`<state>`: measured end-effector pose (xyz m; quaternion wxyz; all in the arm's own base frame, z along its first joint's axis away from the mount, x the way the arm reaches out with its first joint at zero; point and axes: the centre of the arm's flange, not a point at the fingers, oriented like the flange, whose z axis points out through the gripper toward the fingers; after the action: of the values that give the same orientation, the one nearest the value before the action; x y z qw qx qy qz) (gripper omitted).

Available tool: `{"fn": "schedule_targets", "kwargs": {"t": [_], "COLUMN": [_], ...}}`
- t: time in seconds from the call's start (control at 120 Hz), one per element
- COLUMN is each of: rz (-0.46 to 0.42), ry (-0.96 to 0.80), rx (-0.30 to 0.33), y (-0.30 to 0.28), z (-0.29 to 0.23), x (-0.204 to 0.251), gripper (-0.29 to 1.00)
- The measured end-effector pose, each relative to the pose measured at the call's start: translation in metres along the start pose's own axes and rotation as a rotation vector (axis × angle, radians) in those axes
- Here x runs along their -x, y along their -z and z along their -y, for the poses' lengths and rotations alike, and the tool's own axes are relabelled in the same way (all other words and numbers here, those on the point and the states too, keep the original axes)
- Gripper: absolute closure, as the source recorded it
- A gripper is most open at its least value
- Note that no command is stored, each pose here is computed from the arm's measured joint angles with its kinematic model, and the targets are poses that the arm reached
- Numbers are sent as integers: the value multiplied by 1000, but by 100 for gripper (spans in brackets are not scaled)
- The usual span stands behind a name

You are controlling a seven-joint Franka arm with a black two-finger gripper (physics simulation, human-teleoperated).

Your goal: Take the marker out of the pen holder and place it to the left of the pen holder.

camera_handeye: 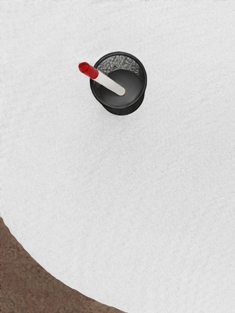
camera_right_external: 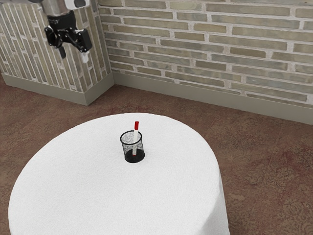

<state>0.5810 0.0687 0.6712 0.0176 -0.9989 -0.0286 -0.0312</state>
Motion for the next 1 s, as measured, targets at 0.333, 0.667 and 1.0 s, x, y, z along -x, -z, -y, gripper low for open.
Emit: {"fn": "schedule_targets", "kwargs": {"t": [0.333,0.667,1.0], "rz": [79,159,201], "ry": [-90,-143,-154], "rx": [-31,0,-2], "y": [-102,-247,-300], "z": [-70,-122,-121], "x": [-72,-107,-105], "gripper": [2,2,2]}}
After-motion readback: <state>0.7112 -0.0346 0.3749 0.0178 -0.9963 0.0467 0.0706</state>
